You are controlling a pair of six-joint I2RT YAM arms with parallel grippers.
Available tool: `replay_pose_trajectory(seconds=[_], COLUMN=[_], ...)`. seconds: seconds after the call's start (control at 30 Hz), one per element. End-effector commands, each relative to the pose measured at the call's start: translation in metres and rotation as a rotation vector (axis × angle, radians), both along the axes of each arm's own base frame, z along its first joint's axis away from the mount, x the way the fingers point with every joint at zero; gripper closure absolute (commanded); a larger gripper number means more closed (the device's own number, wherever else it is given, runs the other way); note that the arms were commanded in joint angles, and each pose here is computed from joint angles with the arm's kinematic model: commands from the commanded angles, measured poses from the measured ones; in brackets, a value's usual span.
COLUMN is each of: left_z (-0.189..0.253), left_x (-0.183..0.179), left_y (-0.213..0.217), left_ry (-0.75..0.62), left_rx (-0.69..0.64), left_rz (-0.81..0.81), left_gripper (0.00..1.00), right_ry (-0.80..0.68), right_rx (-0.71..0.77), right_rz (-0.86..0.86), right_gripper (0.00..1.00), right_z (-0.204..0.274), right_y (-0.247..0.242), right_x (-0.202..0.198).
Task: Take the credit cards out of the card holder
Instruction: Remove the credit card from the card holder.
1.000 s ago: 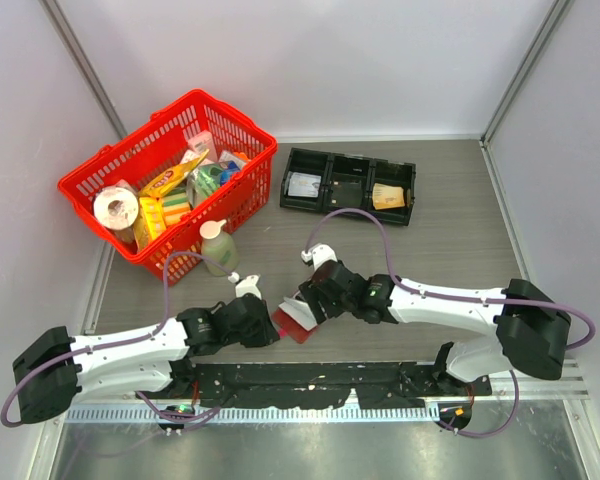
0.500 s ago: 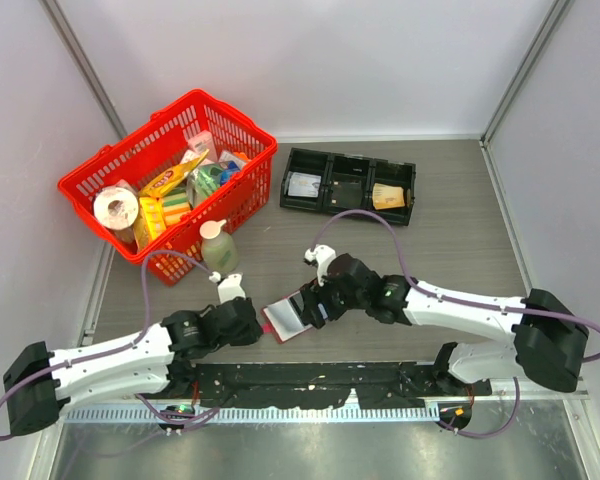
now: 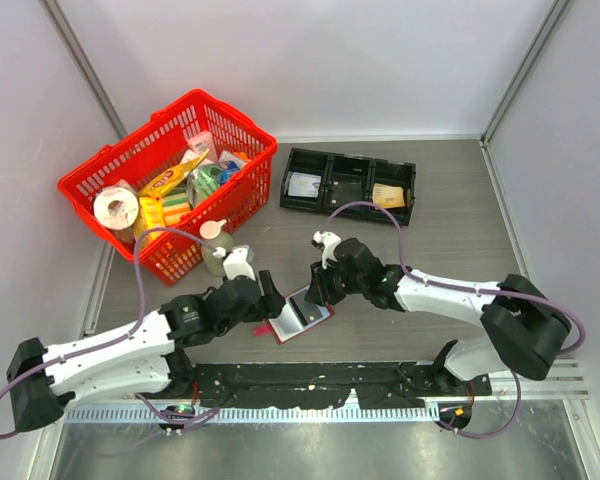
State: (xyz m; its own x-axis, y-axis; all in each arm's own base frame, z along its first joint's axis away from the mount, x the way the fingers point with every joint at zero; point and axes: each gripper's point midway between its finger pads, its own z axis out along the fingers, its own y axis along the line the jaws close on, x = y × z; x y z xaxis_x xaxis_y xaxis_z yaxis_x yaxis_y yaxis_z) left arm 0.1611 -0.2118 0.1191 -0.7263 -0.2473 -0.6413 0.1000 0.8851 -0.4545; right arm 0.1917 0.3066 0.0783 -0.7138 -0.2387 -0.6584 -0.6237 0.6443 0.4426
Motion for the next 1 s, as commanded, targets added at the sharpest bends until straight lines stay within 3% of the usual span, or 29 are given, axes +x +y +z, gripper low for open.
replay_pose_trajectory(seconds=[0.0,0.17,0.5,0.7,0.97], left_z=[0.015,-0.008,-0.047,-0.068,-0.045], left_x=[0.011,0.017,0.014,0.000,0.005], left_y=[-0.044,-0.063,-0.052,-0.039,-0.046], left_ry=[-0.026,0.004,0.065,0.129,0.087], left_rx=[-0.124,-0.207,-0.328,-0.301,-0.372], left_rz=[-0.056,-0.016,0.106,0.113,0.097], left_gripper=[0.36,0.37,0.44,0.46,0.47], right_ry=[0.019,0.072,0.158,0.188,0.181], right_rx=[0.079,0.073,0.061,0.048,0.057], right_rz=[-0.004,-0.023,-0.068,-0.093,-0.109], right_gripper=[0.74,0.76,0.78,0.78,0.78], right_z=[-0.003,-0.024,-0.051,-0.058,-0.056], right_y=[0.010,0.005,-0.009,-0.017,-0.019], right_x=[0.008,0.010,0.002,-0.002,0.000])
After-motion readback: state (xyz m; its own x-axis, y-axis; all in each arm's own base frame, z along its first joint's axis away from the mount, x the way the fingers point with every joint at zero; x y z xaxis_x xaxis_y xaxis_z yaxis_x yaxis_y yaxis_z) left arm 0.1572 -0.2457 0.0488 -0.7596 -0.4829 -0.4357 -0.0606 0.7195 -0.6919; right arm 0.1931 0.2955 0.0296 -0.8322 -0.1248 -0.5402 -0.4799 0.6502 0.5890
